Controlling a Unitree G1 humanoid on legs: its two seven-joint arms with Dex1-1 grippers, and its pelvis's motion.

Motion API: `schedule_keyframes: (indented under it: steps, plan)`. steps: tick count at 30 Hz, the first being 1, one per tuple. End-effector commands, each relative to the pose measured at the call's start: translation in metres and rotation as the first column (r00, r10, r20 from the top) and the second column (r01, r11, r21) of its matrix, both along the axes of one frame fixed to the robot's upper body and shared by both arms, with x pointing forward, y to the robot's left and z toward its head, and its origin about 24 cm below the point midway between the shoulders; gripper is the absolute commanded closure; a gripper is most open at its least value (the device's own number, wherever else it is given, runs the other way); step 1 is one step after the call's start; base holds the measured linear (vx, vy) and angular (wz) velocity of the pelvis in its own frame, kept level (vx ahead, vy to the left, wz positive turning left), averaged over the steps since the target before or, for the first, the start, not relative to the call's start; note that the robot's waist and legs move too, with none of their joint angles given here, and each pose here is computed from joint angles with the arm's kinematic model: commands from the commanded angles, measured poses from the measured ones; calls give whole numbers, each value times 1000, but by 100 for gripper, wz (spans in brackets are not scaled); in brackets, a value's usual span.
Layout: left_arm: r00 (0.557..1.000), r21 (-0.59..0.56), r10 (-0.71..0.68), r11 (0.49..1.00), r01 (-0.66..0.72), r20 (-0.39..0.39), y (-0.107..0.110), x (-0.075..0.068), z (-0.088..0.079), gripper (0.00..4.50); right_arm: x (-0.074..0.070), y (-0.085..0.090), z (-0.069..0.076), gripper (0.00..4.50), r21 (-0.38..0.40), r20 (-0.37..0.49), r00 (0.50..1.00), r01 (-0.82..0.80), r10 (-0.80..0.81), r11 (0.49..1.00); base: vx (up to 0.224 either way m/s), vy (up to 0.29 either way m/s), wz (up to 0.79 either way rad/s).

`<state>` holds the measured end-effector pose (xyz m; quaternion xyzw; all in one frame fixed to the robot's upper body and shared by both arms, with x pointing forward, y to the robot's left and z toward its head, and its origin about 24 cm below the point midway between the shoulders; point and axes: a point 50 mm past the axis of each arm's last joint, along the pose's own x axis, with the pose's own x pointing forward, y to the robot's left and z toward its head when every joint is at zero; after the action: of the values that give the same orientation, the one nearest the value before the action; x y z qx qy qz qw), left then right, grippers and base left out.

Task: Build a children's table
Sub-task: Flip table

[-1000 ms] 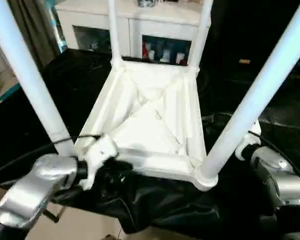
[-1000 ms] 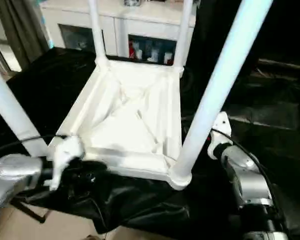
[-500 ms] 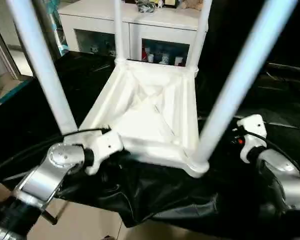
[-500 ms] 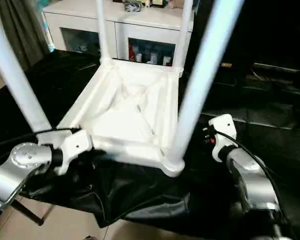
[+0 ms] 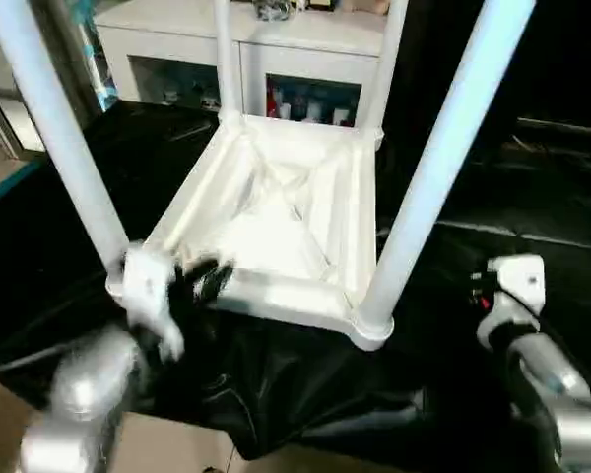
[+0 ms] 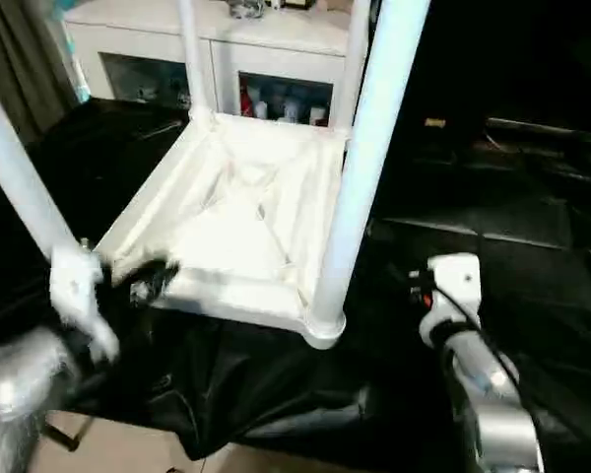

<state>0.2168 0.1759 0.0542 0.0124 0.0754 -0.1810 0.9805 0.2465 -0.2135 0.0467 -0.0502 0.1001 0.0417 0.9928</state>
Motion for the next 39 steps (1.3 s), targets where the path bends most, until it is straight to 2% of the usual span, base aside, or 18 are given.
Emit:
schedule_keyframes:
  steps: [1,4,7,12,19,30,39]
  plan:
    - [998,11,44,999,-45,44,-4,-3,1,331,-3,0,3,124,15,31,999,28,-29,999,0,0,0]
    - [988,-2,144,990,-144,62,-2,-11,-5,331,-8,3,2,124,73,41,999,26,-29,997,0,0,0]
    - [986,-16,164,986,-164,14,-3,-17,-10,331,-13,11,4,124,109,55,998,-20,14,994,0,0,0]
    - [981,-3,187,982,-187,58,-3,-7,-2,331,-14,17,2,124,132,38,999,-21,16,991,0,0,0]
    - [979,22,190,981,-192,74,0,0,0,331,-18,20,1,124,136,33,999,-29,24,990,0,0,0]
    - [973,15,213,976,-215,93,2,2,3,331,-21,23,-4,124,134,6,1000,-31,31,990,-78,23,-5]
    - [970,22,217,975,-220,111,5,9,6,331,-22,25,-2,124,146,13,999,-38,36,989,-20,-5,2]
